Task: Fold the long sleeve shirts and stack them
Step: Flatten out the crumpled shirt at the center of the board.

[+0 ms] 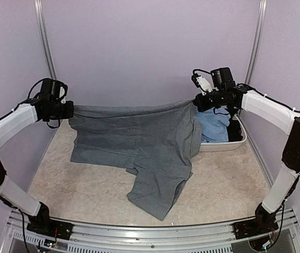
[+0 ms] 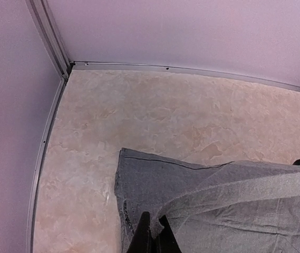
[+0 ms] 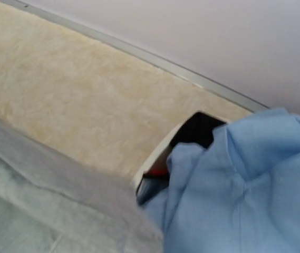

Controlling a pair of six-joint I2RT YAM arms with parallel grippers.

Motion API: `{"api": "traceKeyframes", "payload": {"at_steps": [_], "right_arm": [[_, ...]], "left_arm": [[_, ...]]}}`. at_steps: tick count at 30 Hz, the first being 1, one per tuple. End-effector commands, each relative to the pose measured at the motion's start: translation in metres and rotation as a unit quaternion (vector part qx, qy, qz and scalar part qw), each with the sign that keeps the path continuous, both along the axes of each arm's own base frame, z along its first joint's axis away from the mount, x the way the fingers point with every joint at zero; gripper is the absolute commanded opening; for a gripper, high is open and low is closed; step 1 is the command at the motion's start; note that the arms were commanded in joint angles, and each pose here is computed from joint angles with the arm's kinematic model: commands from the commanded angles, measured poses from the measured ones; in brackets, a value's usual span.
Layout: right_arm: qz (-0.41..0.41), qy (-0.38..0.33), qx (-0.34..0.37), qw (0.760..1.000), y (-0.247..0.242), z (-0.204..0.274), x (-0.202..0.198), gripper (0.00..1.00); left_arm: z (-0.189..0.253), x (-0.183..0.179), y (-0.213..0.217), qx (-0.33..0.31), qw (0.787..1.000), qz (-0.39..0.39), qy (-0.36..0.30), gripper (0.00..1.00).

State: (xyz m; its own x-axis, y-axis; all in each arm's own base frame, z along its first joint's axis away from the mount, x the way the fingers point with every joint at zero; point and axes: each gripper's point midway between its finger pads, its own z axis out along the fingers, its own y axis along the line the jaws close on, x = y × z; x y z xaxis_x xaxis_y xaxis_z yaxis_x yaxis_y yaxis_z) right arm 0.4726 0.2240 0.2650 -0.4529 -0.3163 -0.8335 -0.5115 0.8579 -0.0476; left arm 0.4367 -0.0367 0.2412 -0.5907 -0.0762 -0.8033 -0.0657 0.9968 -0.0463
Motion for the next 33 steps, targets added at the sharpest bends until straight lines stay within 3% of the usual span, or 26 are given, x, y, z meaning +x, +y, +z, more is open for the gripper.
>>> {"api": "traceKeyframes", "payload": {"at_steps": [1, 6, 10, 18, 25, 33], "right_arm": [[0.042, -0.038, 0.025, 0.998, 0.005, 0.027, -0.044, 0.00], [0.132, -0.025, 0.062, 0.989, 0.019, 0.022, -0.125, 0.00], [0.180, 0.024, 0.088, 0.979, 0.022, 0.006, -0.180, 0.00], [0.177, 0.198, 0.058, 0.962, 0.019, -0.064, -0.248, 0.00], [0.146, 0.269, 0.024, 0.952, 0.013, -0.103, -0.258, 0.00], [0.103, 0.143, 0.021, 0.984, 0.022, -0.028, -0.196, 0.00]], "left_arm": [[0.025, -0.024, -0.023, 0.013, 0.999, -0.034, -0.022, 0.00], [0.052, -0.077, -0.021, -0.003, 0.997, -0.055, -0.047, 0.00], [0.064, -0.118, -0.024, -0.021, 0.995, -0.079, -0.049, 0.00], [0.026, -0.136, -0.053, -0.024, 0.993, -0.116, 0.028, 0.00], [0.005, -0.131, -0.069, -0.026, 0.988, -0.139, 0.061, 0.00], [0.055, -0.104, -0.056, -0.060, 0.991, -0.120, -0.025, 0.00]]}}
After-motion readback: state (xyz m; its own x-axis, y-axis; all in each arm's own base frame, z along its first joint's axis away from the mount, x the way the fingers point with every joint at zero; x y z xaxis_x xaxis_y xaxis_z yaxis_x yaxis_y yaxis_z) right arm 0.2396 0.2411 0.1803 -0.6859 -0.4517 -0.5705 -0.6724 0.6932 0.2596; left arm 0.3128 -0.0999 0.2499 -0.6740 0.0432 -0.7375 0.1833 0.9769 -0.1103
